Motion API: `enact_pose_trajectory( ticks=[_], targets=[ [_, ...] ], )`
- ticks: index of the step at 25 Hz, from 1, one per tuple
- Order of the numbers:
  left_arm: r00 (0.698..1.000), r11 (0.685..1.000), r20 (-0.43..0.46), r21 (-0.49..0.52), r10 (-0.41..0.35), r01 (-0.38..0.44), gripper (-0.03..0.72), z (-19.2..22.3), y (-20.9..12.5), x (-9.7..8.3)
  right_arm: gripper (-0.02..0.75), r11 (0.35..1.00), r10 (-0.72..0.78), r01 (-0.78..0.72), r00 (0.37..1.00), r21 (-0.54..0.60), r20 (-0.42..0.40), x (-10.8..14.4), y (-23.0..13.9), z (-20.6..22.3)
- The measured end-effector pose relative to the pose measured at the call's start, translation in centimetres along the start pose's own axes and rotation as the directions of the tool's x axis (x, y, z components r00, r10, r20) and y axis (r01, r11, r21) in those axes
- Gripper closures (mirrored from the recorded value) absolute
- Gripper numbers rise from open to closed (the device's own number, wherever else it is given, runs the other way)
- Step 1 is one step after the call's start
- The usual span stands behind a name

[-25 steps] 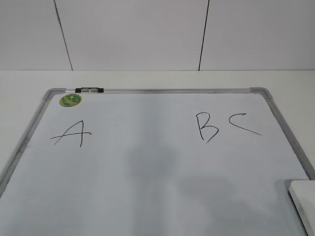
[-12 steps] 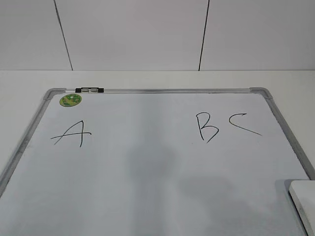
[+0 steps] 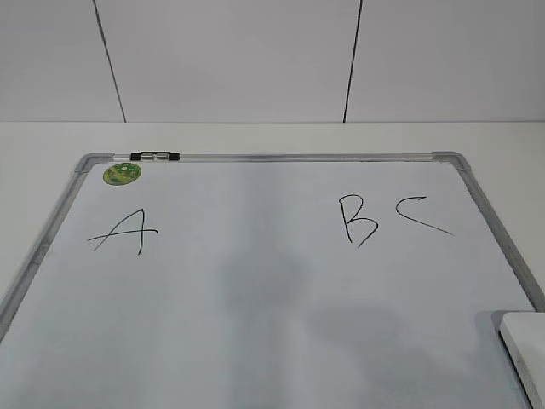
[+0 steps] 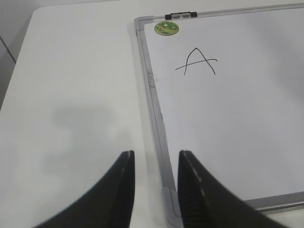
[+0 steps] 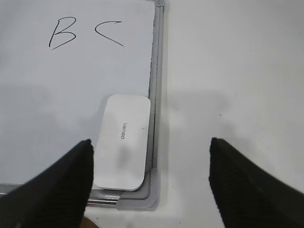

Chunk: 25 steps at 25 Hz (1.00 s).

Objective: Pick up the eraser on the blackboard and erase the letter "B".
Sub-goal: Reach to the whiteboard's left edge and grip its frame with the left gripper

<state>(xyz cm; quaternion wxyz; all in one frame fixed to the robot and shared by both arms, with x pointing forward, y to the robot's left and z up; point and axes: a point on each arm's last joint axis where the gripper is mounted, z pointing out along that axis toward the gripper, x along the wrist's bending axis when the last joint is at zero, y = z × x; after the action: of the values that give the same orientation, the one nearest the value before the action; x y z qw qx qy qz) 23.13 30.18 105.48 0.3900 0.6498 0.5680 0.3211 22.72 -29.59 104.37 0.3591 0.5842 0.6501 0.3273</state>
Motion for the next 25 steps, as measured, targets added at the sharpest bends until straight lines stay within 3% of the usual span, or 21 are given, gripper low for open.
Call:
enact_pose_trajectory(
  ticks=[15, 20, 25],
  targets=[
    [1.0, 1.0, 0.0, 0.01, 0.0, 0.0, 0.451, 0.1, 0.1, 0.0, 0.154, 1.0, 0.005, -0.005, 1.0, 0.004, -0.007, 0.1, 0.0, -0.3],
    [1.0, 0.993, -0.003, 0.122, 0.0, 0.001, 0.45, 0.7, 1.2, 0.0, 0.154, 0.994, 0.025, -0.022, 0.999, 0.108, -0.026, 0.1, 0.6, -0.4],
    [1.0, 0.958, -0.007, 0.288, -0.001, 0.002, 0.45, 1.9, 3.1, -0.1, 0.154, 0.977, 0.094, -0.088, 0.995, 0.195, -0.022, -0.1, 2.3, 0.1]
  ],
)
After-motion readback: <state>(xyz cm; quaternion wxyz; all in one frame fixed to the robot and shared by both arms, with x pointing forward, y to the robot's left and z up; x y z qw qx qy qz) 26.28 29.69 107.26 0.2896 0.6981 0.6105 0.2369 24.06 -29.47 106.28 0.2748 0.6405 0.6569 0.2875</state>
